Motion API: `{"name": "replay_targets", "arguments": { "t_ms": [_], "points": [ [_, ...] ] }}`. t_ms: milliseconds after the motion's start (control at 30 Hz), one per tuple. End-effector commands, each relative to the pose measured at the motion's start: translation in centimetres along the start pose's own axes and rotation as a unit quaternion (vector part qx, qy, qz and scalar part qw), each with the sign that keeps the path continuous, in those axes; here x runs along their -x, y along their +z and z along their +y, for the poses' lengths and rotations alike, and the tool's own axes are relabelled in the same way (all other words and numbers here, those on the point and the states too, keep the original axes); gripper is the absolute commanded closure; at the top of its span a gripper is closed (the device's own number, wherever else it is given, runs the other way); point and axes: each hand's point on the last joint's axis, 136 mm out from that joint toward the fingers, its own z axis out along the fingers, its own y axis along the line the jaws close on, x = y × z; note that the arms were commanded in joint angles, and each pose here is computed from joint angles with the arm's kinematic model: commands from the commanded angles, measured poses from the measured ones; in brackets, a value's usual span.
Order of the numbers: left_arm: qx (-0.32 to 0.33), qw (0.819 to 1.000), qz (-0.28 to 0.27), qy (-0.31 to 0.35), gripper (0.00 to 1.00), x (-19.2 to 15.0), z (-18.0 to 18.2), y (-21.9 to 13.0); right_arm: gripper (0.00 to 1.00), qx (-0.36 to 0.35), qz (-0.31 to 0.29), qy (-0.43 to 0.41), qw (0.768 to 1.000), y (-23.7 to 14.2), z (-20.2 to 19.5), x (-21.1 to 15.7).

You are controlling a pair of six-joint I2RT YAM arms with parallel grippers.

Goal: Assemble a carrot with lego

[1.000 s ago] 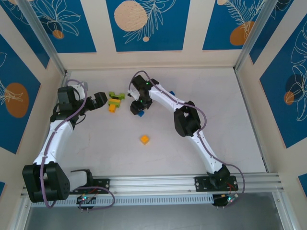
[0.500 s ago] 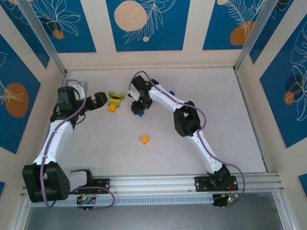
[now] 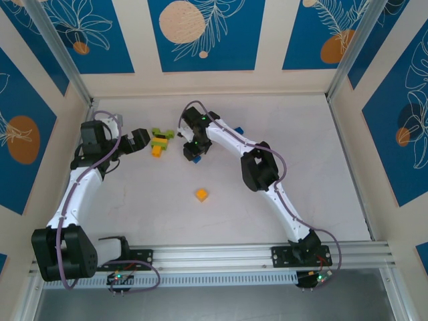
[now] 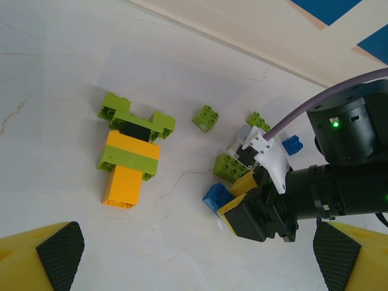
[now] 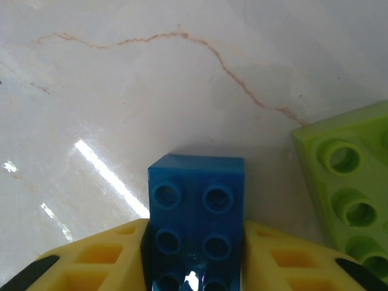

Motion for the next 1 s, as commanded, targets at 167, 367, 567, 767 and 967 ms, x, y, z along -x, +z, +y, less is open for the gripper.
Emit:
{"name": "replay_targets", "arguments": {
  "t_ms": [167,367,567,767,967],
  "points": [
    [-0.015,1.000,-0.005,0.011,0.00,0.6,-0.8,0.1,0.64,0.016,0.012,0.001,1.000,-2.4,2.0,-1.6],
    [-0.010,1.000,-0.002,0.012,0.00,0.5,-0.5,0.2,0.65,0.024,-0.009,0.002,1.000,-7.0,4.1,-2.5],
    [-0.004,1.000,0.000,0.011,0.00,0.4,-0.3,0.2,0.65,0.029,-0.011,0.008,0.999,-10.2,6.4,-5.9],
    [0.001,1.000,0.002,0.012,0.00,0.3,0.0,0.3,0.65,0.042,-0.009,0.023,0.999,-11.2,9.0,-10.0],
    [0.007,1.000,0.008,0.009,0.00,0.0,0.4,0.6,0.65,0.053,-0.001,0.021,0.998,-10.6,11.1,-11.9]
  ]
}}
